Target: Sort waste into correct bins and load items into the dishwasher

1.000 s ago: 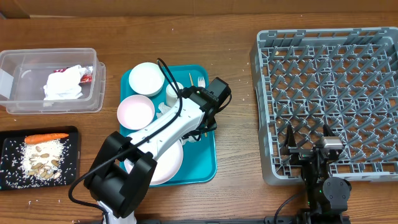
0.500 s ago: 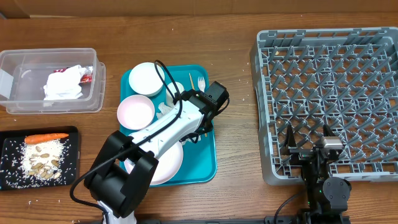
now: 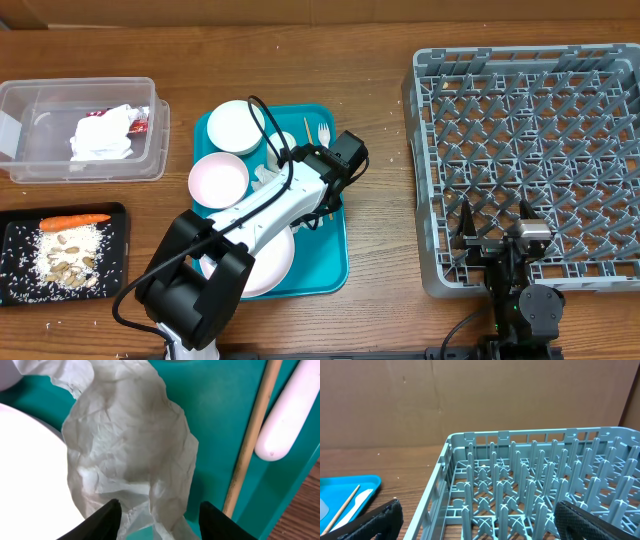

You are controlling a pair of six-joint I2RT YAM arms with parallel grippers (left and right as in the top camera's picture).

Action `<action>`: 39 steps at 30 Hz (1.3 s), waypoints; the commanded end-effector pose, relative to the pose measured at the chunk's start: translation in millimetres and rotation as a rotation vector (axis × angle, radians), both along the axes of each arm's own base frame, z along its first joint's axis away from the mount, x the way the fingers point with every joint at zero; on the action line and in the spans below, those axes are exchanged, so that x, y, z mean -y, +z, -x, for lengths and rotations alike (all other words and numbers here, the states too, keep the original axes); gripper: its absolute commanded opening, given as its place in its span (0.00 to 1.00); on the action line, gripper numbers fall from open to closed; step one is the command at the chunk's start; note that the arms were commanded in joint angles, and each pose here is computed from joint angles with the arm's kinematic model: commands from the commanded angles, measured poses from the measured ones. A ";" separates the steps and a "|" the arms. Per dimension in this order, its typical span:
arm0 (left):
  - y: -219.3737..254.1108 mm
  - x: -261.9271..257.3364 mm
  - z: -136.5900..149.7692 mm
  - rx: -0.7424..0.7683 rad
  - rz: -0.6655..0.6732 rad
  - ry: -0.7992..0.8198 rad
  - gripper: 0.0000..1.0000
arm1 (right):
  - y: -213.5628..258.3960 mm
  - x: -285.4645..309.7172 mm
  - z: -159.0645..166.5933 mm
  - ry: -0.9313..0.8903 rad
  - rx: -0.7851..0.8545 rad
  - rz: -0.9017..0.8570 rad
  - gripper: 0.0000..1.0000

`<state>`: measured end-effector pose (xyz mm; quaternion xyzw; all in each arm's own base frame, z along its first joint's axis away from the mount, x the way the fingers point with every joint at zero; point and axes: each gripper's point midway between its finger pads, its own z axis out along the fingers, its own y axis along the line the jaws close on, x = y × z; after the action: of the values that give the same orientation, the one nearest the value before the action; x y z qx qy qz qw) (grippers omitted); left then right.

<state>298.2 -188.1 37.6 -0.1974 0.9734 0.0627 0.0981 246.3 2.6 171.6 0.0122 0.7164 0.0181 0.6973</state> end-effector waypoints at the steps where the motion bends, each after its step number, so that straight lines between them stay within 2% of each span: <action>1: -6.8 8.2 11.4 -0.053 0.038 0.005 0.53 | -1.9 -2.1 -0.2 0.010 0.003 0.003 1.00; 7: -7.4 12.9 12.3 -0.061 0.063 0.007 0.53 | -1.9 -2.1 -0.2 0.010 0.003 0.003 1.00; 10: -7.5 13.0 12.6 -0.062 0.062 0.006 0.46 | -1.9 -2.1 -0.2 0.010 0.003 0.003 1.00; 14: -7.4 12.9 12.6 -0.062 0.062 0.006 0.44 | -1.9 -2.1 -0.2 0.010 0.003 0.003 1.00; 19: -7.3 12.1 12.4 -0.060 0.057 0.005 0.21 | -1.9 -2.1 -0.2 0.010 0.003 0.003 1.00; 21: -7.2 12.3 12.5 -0.062 0.058 -0.002 0.04 | -1.9 -2.1 -0.2 0.010 0.003 0.003 1.00; 29: 10.0 7.9 16.9 -0.071 0.040 -0.006 0.04 | -1.9 -2.1 -0.2 0.010 0.003 0.003 1.00; 39: 111.6 0.9 9.0 0.110 0.106 -0.008 0.04 | -1.9 -2.1 -0.2 0.010 0.003 0.003 1.00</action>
<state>279.9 -188.9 103.5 -0.1984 0.9760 0.0359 0.0822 246.3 2.7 171.5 0.0123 0.7166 0.0185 0.6972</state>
